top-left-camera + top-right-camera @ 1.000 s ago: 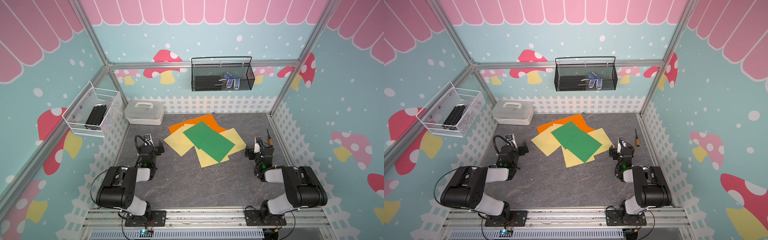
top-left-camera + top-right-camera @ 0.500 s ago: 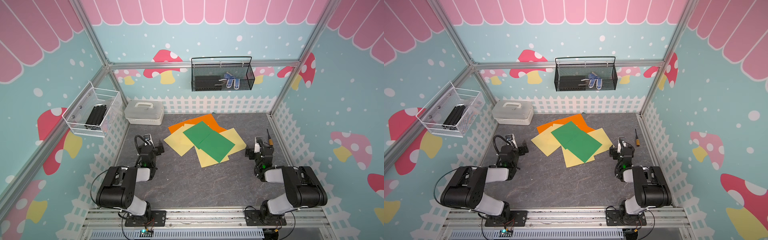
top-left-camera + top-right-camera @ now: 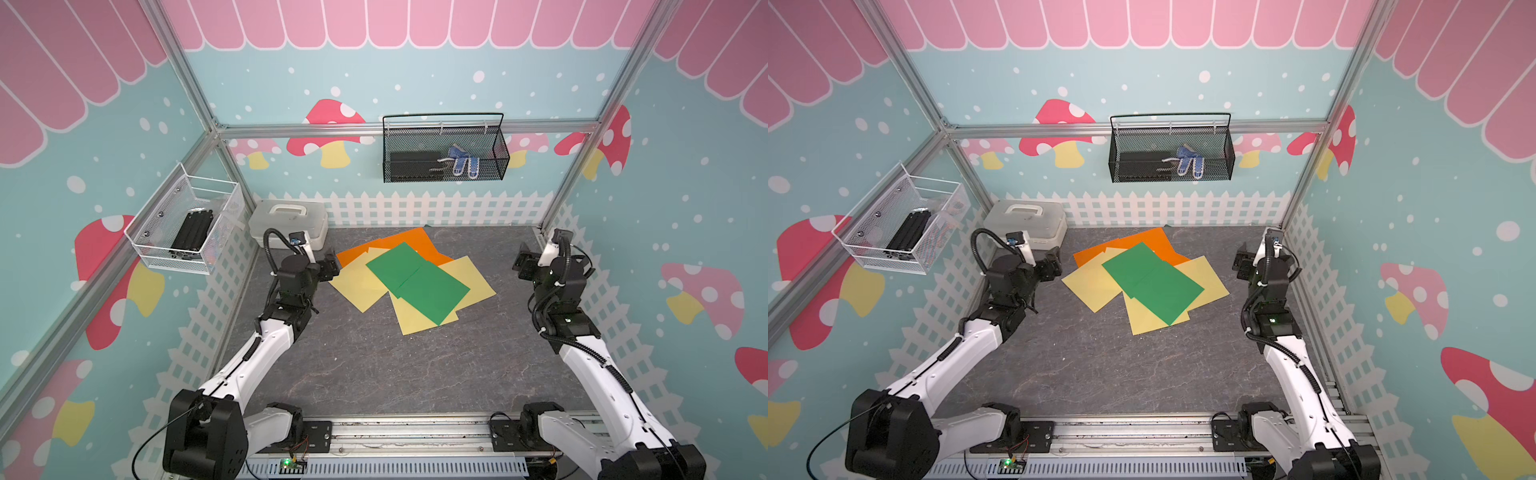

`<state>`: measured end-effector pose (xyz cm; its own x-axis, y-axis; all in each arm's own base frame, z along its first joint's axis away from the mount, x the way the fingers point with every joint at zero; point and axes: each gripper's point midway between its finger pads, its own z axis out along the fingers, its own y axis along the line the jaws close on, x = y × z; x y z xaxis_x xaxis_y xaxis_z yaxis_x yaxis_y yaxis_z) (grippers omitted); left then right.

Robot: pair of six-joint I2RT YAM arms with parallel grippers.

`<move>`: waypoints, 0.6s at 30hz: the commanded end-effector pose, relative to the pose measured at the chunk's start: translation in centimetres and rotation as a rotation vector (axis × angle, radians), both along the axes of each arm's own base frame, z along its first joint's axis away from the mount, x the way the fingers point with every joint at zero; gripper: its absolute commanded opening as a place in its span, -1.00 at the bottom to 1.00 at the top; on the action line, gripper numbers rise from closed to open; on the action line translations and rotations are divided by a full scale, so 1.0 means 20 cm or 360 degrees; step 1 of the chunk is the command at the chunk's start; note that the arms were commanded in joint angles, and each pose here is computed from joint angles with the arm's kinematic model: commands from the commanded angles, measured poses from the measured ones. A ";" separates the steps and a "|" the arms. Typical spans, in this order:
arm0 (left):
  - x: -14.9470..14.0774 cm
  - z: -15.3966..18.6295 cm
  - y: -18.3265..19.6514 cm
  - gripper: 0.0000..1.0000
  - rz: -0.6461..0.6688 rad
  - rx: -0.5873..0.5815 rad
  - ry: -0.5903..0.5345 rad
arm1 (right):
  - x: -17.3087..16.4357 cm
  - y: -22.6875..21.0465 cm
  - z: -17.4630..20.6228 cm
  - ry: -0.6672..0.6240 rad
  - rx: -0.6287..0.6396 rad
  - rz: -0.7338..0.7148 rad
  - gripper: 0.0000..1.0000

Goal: Sort the scattered colored papers by color
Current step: Pick up the colored paper from the center of the board.

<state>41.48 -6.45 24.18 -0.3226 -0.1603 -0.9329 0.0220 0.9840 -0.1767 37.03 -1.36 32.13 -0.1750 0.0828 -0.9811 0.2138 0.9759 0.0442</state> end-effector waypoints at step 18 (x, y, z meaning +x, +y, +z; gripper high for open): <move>0.14 -0.57 -1.20 0.16 -0.0969 -0.0303 0.1013 | 0.12 0.72 -0.89 0.1084 0.1155 0.0590 0.56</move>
